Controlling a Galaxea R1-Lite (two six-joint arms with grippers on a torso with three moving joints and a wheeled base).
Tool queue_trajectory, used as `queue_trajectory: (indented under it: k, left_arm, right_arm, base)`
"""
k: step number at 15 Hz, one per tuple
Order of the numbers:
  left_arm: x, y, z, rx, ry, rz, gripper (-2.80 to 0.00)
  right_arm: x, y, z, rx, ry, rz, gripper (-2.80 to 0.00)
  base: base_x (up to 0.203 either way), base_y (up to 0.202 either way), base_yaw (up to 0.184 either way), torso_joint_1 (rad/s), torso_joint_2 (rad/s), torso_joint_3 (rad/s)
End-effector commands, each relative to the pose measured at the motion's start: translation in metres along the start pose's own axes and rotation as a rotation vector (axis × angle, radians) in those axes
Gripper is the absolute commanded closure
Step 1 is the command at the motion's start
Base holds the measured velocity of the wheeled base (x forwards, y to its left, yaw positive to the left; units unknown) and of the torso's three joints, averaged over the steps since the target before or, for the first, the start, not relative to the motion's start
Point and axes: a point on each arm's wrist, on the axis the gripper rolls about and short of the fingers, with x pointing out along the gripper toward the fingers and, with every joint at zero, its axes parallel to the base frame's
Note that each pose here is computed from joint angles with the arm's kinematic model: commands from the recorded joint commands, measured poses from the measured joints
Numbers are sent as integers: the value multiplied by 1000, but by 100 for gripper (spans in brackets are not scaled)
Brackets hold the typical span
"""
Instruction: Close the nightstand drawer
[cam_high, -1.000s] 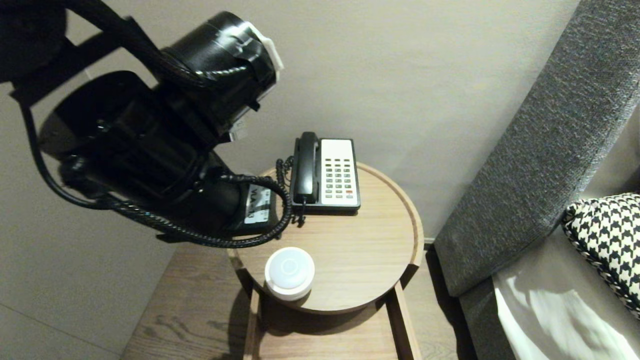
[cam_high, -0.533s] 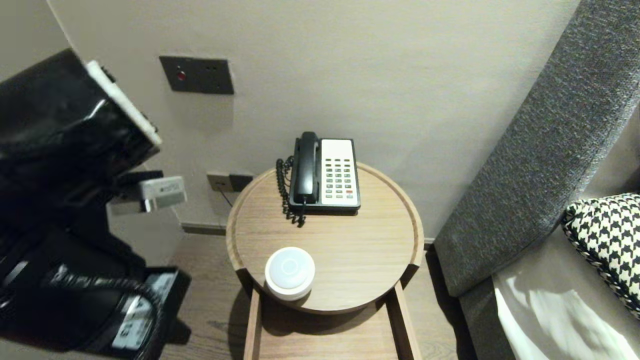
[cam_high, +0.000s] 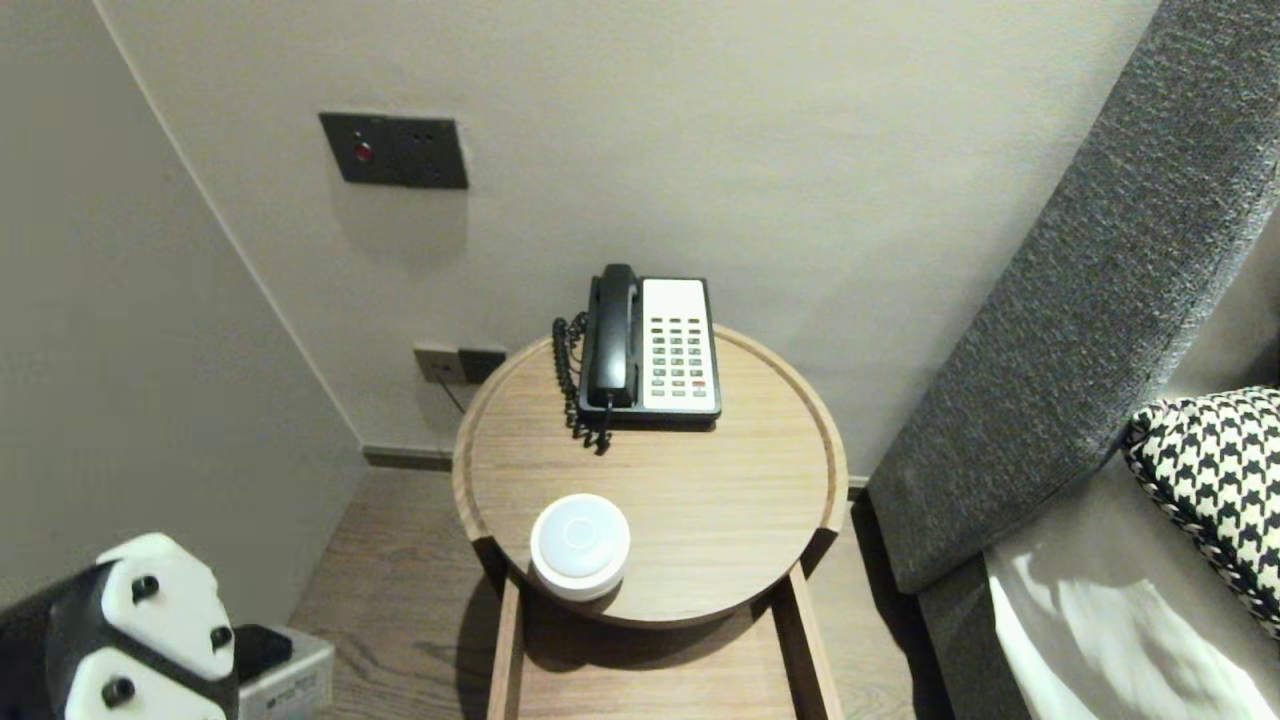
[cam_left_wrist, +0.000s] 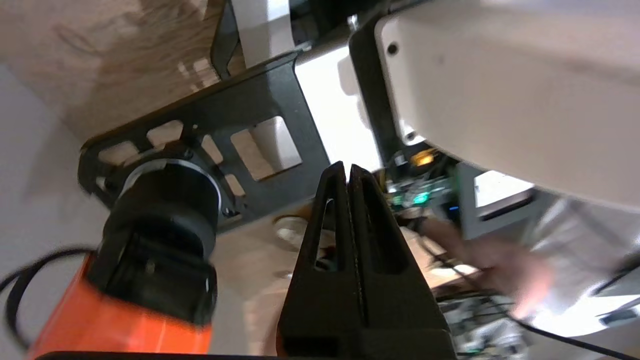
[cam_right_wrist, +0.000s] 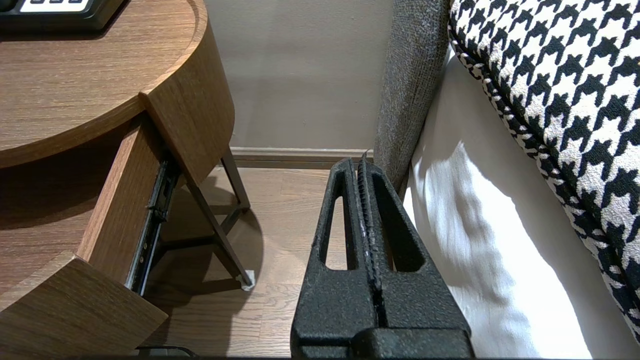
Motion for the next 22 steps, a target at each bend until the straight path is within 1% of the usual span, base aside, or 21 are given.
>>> queue_trajectory:
  k: [1,4,6,9,14,16,18,22]
  left_arm:
    - [22,-1,-8,49,31,8,0]
    - [48,-12,1,71,24,-1,0]
    - [67,-20,8,70,42,20,0]
    - [89,-31,20,65,38,23,0]
    - [101,-36,26,63,50,31,0]
    - [105,-40,30,59,37,26,0]
    - [108,-43,34,49,10,46,0]
    - [112,-47,39,41,-13,47,0]
  right_arm:
    - [2,0,-11,-1,39,-1,0]
    - [2,0,-11,-1,39,-1,0]
    - [2,0,-11,-1,40,-1,0]
    - [2,0,-11,-1,38,-1,0]
    - [2,0,-11,-1,39,-1,0]
    - [2,0,-11,-1,39,-1,0]
    - [2,0,-11,-1,40,-1,0]
    - [2,0,-11,-1,39,-1,0]
  base:
    - [0,0,0,0,0,0]
    - [0,0,0,0,0,0]
    - [0,0,0,0,0,0]
    - [0,0,0,0,0,0]
    - [0,0,0,0,0,0]
    - [0,0,0,0,0,0]
    - [0,0,0,0,0,0]
    - [0,0,0,0,0,0]
